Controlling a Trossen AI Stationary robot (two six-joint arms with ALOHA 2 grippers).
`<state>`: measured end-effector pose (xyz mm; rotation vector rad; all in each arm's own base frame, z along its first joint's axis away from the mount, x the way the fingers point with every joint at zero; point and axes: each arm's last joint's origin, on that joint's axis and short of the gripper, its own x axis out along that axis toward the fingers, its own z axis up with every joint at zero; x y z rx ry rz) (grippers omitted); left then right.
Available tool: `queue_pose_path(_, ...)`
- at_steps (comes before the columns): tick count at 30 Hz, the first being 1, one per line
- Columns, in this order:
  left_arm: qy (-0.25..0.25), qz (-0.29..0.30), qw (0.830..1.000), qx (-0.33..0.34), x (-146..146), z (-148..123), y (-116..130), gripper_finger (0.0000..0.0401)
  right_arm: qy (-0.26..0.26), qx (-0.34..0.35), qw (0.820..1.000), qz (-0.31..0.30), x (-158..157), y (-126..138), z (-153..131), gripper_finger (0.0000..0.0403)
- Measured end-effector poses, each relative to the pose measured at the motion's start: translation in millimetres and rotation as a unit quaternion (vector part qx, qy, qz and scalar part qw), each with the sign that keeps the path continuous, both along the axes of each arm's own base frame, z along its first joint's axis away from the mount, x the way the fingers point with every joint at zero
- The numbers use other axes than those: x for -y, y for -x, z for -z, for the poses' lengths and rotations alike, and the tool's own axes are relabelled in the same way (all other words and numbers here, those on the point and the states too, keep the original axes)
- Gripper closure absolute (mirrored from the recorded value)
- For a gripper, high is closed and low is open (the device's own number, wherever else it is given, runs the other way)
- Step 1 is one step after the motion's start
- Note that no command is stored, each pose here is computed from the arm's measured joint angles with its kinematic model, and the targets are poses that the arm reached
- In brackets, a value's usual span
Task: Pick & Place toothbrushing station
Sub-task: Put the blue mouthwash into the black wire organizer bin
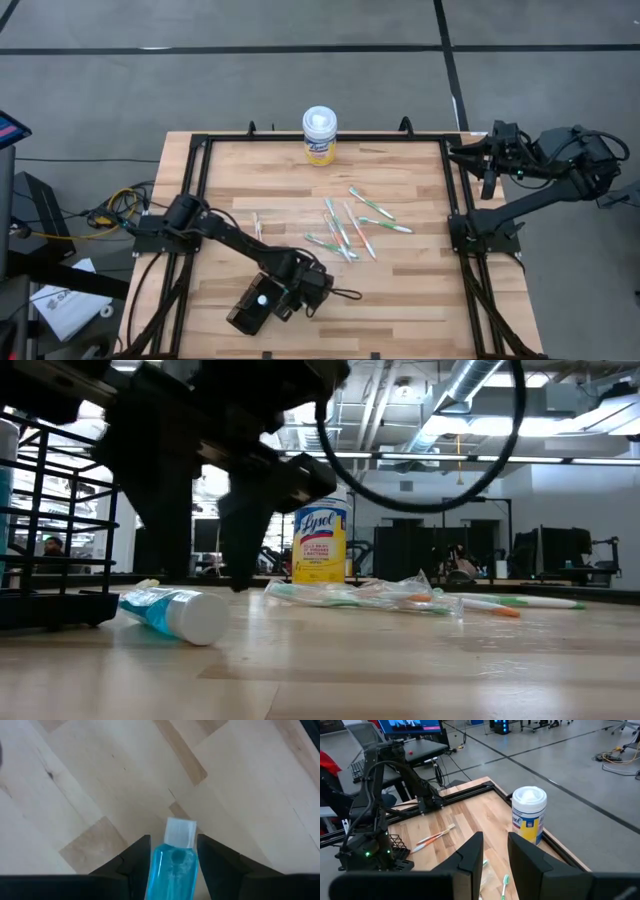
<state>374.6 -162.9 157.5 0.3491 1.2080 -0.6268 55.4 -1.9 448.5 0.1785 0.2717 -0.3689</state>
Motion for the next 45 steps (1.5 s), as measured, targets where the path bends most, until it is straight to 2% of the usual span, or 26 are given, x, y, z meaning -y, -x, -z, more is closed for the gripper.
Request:
queue_pose_path(13, 0.017, 0.008, 1.0, 0.005, 2, 7, -4, 0.0257, 0.0, 0.0, 1.0, 0.0, 0, 0, 0, 0.0321)
queue_pose_path(23, 0.027, 0.014, 0.999, -0.017, 5, 27, -8, 0.0265, 0.007, -0.004, 1.0, -0.003, 0, 0, 0, 0.0321)
queue_pose_path(26, 0.019, 0.009, 1.0, -0.02, 4, 27, -7, 0.027, 0.007, -0.004, 1.0, -0.003, 0, 0, 0, 0.0321)
queue_pose_path(30, -0.008, 0.001, 1.0, -0.023, 2, 28, -6, 0.0321, 0.007, -0.004, 1.0, -0.003, 0, 0, 0, 0.0321)
queue_pose_path(39, -0.013, -0.038, 0.999, -0.025, -8, 24, -8, 0.0321, 0.006, 0.001, 1.0, -0.003, 0, 0, -1, 0.0321)
queue_pose_path(45, -0.052, -0.06, 0.997, 0.007, -25, 8, -9, 0.0321, 0.008, 0.0, 1.0, -0.003, 0, 0, -1, 0.0321)
